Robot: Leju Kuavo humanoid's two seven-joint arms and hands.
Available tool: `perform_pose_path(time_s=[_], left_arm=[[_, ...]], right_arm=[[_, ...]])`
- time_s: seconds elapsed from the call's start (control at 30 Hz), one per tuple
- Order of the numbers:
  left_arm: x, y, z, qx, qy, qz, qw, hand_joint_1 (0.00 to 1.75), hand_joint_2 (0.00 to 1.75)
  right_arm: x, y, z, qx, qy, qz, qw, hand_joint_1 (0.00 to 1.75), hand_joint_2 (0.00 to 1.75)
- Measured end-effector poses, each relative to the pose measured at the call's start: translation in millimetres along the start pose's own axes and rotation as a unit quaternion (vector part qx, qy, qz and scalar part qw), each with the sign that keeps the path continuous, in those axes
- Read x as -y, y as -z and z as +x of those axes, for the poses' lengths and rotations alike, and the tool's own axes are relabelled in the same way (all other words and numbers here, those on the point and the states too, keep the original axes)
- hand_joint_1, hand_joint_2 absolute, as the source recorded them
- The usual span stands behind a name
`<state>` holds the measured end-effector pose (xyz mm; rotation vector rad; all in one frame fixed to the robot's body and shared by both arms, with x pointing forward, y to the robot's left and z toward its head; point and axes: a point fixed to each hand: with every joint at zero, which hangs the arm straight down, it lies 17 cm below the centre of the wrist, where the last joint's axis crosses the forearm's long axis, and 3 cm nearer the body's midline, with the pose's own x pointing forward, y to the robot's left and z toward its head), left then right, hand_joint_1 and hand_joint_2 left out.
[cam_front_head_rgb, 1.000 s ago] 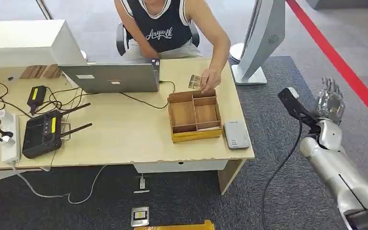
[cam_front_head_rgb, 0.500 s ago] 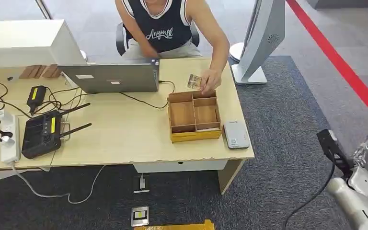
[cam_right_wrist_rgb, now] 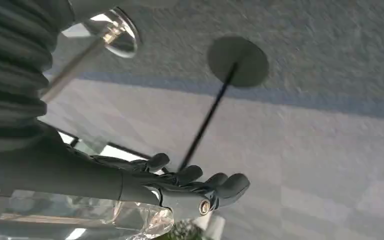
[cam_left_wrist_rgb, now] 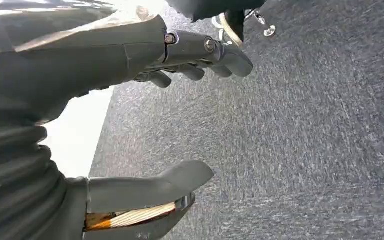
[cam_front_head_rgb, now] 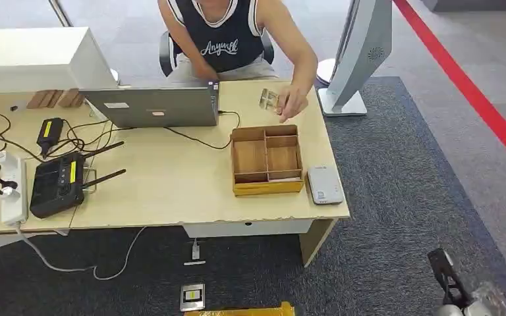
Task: Pass the card to the sensor for recognition and then transmit it.
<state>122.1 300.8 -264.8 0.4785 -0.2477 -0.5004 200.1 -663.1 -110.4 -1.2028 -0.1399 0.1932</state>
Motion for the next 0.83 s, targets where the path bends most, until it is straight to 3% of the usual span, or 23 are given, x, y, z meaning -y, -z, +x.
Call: perform_pose_path(time_s=[0.43, 0.83], left_arm=[[0, 0, 6, 0.013, 0.006, 0.0, 1.0, 0.0, 1.75], [3, -1, 8, 0.019, 0.022, -0.007, 1.0, 0.0, 1.75]], right_arm=[[-108, -64, -35, -0.039, -0.02, 0.143, 0.989, 0.0, 1.75], [-166, -116, -45, -0.054, -0.022, 0.227, 0.972, 0.0, 1.75]])
